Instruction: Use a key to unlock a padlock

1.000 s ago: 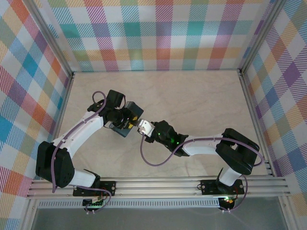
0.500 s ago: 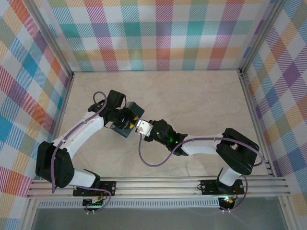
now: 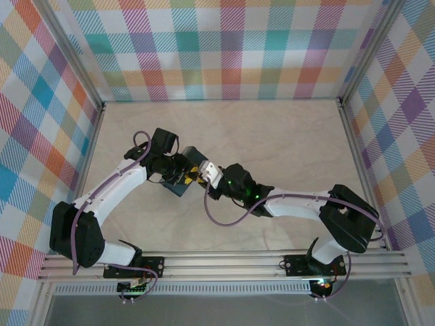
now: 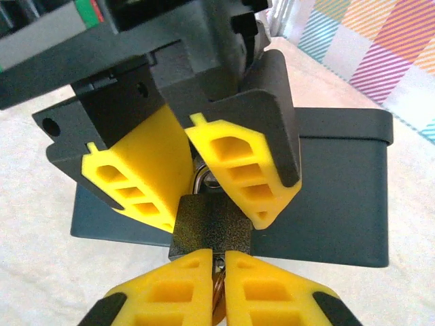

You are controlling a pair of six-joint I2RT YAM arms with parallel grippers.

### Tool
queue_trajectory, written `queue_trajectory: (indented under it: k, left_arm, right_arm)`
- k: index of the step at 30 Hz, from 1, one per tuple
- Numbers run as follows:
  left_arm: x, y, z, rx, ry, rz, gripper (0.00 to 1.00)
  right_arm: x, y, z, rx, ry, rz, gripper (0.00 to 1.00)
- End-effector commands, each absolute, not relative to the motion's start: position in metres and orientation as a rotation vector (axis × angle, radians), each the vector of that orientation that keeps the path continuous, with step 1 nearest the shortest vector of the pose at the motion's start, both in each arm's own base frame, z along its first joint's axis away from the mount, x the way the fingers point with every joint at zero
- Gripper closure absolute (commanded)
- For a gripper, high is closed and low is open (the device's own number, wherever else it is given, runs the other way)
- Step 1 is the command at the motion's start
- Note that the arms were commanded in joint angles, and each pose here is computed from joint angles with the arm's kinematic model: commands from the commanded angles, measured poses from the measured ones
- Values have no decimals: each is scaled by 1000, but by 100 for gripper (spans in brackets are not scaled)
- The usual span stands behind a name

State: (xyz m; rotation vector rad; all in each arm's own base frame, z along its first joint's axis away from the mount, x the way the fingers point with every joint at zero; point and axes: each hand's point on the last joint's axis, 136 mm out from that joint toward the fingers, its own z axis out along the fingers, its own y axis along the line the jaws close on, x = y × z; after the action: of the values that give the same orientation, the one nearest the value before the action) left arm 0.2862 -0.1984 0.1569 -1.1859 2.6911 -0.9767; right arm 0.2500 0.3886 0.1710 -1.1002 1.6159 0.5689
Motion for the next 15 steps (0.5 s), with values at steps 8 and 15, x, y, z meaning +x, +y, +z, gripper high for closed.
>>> queue_trajectory:
  k: [8,15]
  left_arm:
    - [298,-193,178,-1134,2611,-1045,96]
    - [298,-189,179,-1138,2608,-1034,96]
  right_arm:
    - [207,393,183,-1212,1730,878,73]
    - [220,364,201,-1163,1684,810,63]
